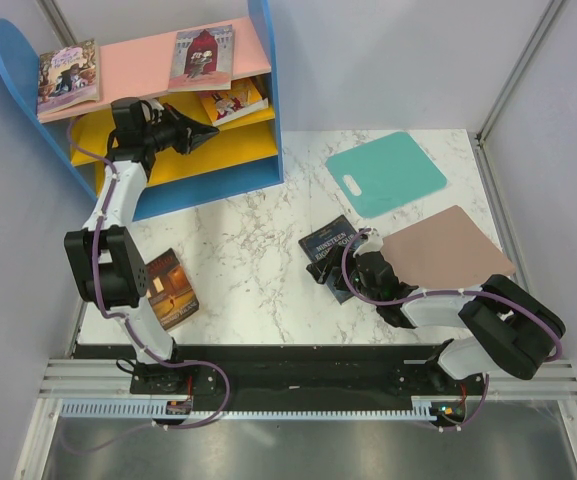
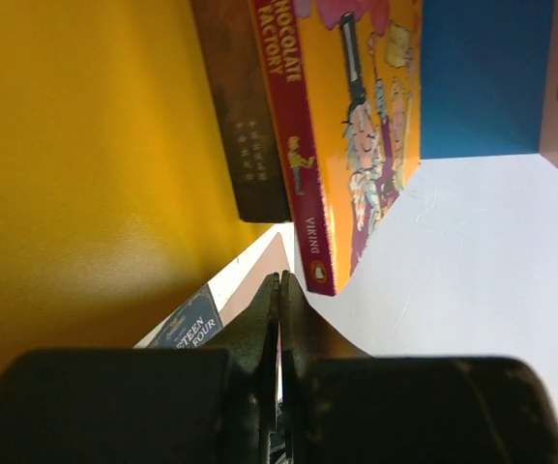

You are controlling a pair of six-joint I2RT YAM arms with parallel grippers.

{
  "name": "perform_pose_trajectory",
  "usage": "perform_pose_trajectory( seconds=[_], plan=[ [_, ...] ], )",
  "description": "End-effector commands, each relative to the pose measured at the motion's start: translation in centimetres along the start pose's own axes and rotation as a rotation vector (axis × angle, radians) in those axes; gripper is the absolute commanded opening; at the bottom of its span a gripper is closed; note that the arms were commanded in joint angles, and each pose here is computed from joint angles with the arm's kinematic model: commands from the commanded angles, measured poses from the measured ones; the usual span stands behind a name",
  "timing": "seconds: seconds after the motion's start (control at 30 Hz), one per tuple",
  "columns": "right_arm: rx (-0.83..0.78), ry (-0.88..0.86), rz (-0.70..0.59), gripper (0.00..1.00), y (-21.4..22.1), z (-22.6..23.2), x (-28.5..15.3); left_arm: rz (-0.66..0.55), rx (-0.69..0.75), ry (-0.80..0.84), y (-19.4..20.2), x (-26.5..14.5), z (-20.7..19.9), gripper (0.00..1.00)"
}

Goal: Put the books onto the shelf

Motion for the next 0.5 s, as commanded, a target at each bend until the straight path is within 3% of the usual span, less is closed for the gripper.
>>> perform_pose_trajectory(
  seconds=[0.0, 0.47],
  plan=[
    [-0.025, 0.070, 0.089, 0.98, 1.9, -1.7, -0.1, -0.009, 0.047, 0.045, 0.6, -1.1, -2.1, 0.02],
    [-0.025, 0.072, 0.097, 0.98, 2.1, -1.8, 0.1, 0.004, 0.099, 0.070, 1.2, -1.0, -3.1, 0.02]
  ],
)
Point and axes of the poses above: each gripper's point midway between its finger pads, its own x axis out along the fingers, its own z axis along the line the jaws close on, y = z × x, the point moved 5 cm from there along -x, back along the fingers, and after that the axes turned 1 degree about -x, right-handed, at the moved point
